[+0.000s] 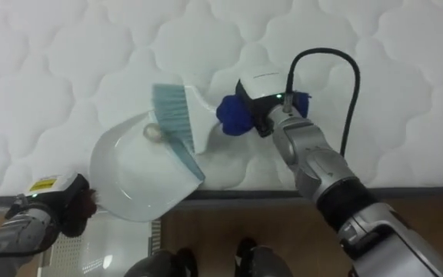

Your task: Clean bed

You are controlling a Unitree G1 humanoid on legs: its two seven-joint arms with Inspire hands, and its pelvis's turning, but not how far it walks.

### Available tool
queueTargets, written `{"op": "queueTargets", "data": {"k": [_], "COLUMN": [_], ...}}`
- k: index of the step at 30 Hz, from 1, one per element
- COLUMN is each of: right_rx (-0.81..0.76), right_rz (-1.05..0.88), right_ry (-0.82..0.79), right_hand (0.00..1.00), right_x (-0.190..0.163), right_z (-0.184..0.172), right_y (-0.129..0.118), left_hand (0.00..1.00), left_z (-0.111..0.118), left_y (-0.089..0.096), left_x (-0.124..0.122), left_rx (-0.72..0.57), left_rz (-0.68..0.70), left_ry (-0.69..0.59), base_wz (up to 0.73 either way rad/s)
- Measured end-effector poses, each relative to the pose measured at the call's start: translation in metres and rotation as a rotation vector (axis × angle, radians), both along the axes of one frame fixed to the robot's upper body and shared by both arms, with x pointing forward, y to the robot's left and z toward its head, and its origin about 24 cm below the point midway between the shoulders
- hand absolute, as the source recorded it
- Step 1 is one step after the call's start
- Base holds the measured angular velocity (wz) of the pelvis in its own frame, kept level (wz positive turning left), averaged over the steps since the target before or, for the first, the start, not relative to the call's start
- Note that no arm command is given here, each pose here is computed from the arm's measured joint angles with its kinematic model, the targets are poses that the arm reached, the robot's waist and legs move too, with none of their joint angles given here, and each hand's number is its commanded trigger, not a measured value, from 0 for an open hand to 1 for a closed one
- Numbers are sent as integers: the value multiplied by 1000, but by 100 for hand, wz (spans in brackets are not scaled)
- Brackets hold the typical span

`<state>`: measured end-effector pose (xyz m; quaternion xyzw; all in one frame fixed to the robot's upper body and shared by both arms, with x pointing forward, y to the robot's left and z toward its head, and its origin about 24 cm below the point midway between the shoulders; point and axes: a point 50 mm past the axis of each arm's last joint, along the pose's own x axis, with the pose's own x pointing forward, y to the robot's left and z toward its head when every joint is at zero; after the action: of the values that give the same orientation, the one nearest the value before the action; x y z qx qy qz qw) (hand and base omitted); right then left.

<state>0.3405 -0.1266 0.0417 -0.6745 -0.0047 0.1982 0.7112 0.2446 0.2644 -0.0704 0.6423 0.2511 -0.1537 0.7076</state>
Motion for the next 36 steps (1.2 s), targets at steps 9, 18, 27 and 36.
{"op": "queueTargets", "data": {"k": [9, 18, 27, 36], "right_rx": [157, 186, 177, 296], "right_rz": [188, 253, 250, 168], "right_ry": [139, 191, 198, 187], "right_hand": [100, 100, 100, 100], "right_x": [-14, -23, -24, -25], "right_z": [6, 6, 4, -1], "right_y": [43, 53, 48, 23], "left_hand": [100, 100, 100, 100], "left_z": [-8, -13, -20, -21], "left_y": [-6, -4, -6, -9], "left_x": [-6, -12, -22, -22], "left_rx": [-15, -13, -27, -38], "left_rz": [16, 27, 39, 56], "left_ry": [27, 43, 76, 58], "base_wz": [3, 1, 7, 7]}}
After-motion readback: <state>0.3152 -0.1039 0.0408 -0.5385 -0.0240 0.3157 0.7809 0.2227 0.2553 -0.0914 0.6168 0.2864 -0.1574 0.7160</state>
